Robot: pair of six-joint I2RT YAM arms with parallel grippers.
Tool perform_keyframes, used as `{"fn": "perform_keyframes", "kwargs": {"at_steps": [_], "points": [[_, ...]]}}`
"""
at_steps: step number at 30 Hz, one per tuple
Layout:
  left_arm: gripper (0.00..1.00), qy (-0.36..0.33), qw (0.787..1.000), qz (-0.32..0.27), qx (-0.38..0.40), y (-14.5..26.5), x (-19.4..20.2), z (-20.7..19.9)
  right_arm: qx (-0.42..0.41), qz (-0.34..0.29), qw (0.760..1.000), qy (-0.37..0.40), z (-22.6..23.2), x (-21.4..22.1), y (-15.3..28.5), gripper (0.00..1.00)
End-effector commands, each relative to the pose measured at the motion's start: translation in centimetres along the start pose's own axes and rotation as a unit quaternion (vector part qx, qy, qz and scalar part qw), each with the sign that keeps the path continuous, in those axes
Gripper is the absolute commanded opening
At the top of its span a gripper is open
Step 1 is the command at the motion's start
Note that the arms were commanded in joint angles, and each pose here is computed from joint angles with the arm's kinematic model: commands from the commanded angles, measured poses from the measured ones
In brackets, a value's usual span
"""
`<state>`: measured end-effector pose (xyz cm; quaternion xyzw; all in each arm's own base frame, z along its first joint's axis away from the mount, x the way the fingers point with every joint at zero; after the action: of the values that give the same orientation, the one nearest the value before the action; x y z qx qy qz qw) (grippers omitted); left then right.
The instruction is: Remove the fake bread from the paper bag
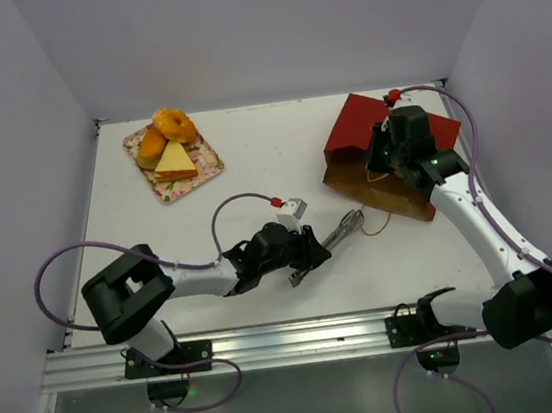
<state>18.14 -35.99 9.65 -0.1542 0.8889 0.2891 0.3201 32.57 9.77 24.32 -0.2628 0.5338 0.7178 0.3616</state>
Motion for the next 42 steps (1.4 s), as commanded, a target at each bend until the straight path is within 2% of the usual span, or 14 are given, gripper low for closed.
{"fn": "perform_keyframes", "kwargs": {"at_steps": [1, 7, 13, 20, 26, 38, 42], "points": [[0.40, 0.030, 0.994, -0.042, 0.098, -1.5, -4.0, -5.4, -0.003, -0.034, 0.999, 0.010, 0.3, -2.1, 1.8, 0.00], [0.40, 0.037, 0.990, -0.044, 0.125, -4.0, -5.4, -7.5, 0.002, -0.035, 0.999, 0.009, 0.0, -1.9, 1.8, 0.00], [0.40, 0.026, 0.991, -0.045, 0.120, -5.9, -6.3, -8.1, 0.009, -0.028, 1.000, 0.007, -0.1, -1.6, 0.9, 0.00], [0.41, -0.010, 0.997, -0.055, 0.060, -8.6, -7.1, -6.6, -0.008, -0.020, 1.000, -0.004, 0.8, -2.0, 0.2, 0.00], [0.43, -0.005, 0.999, -0.038, 0.031, -10.2, -6.3, -5.5, -0.013, -0.017, 1.000, -0.008, 1.1, -2.3, 0.3, 0.00], [0.45, -0.012, 1.000, -0.020, 0.004, -13.5, -7.1, -4.5, -0.018, -0.018, 1.000, -0.015, 1.2, -2.2, 0.7, 0.00], [0.46, 0.010, 1.000, -0.008, 0.012, -14.5, -7.2, -3.8, -0.023, -0.014, 0.999, -0.018, 1.4, -2.0, 0.5, 0.00]]}}
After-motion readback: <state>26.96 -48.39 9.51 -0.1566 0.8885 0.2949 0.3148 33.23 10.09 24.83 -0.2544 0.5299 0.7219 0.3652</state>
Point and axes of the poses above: each gripper's point midway between its finger pads, its own y axis back along the fingers, its own z axis along the line the jaws close on, x = y × z, the point moved 3 cm from there along y, back along the fingers, and after that the axes turned 1 degree about y, right-handed, at the moved point
